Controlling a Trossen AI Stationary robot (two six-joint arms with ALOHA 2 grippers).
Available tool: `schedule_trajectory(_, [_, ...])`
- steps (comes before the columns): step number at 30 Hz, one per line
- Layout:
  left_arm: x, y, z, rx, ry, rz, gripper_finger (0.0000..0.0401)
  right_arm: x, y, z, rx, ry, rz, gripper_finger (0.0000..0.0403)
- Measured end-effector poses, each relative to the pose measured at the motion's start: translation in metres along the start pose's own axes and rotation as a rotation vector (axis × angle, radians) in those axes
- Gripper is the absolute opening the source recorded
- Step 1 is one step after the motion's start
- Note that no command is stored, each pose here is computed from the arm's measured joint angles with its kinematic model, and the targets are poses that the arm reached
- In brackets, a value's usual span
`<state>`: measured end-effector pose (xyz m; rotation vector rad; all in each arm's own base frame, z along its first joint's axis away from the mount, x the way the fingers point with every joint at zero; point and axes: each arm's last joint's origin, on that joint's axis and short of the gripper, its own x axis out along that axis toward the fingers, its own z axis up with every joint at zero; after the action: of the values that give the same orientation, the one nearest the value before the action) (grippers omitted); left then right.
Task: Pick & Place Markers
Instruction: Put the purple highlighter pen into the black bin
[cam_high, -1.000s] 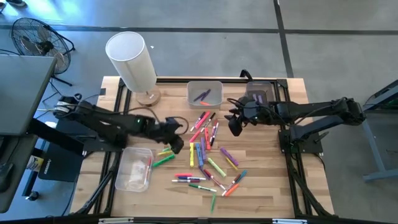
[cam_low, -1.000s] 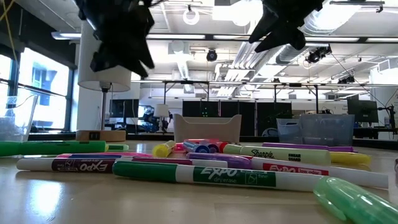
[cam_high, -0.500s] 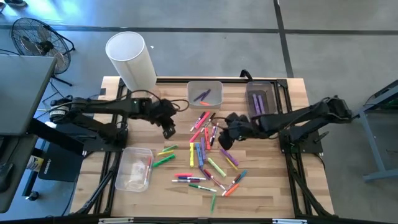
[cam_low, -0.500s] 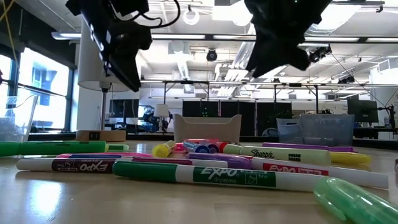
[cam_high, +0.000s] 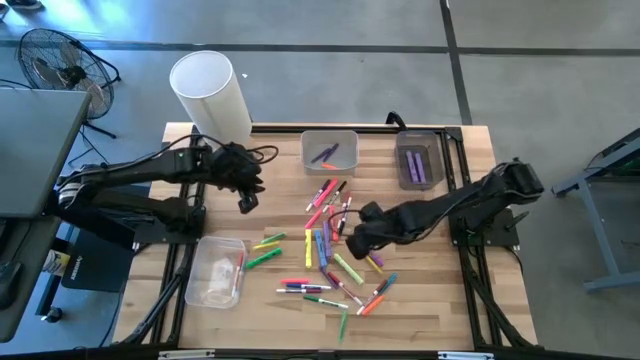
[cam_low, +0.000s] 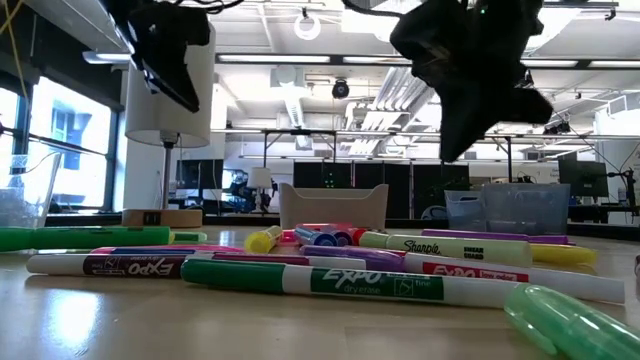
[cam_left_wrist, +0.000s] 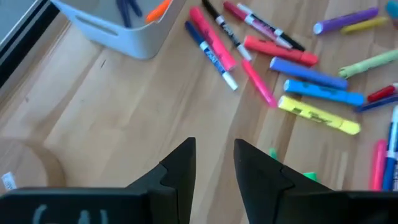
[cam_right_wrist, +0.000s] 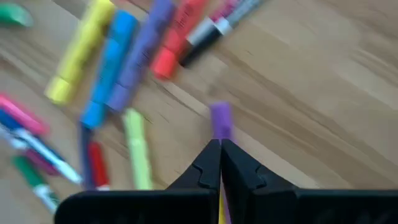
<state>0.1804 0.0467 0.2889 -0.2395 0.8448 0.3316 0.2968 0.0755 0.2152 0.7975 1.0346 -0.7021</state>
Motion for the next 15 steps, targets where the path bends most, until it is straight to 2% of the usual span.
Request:
schedule_trajectory(6, [-0.001,0.001,-0.005,0.023,0.044,0.009,0.0107,-0.005,0.030,0.005,-0.077,0.033,-0.166,0.0002])
schedule_trajectory(11, [-0.001,0.001,-0.006,0.024,0.058,0.010,0.0108,0.002,0.046,0.014,-0.116,0.075,-0.216,0.0006])
schedule_trajectory(15, [-0.001,0.001,-0.007,0.024,0.067,0.011,0.0108,0.013,0.049,0.020,-0.154,0.071,-0.219,0.0035])
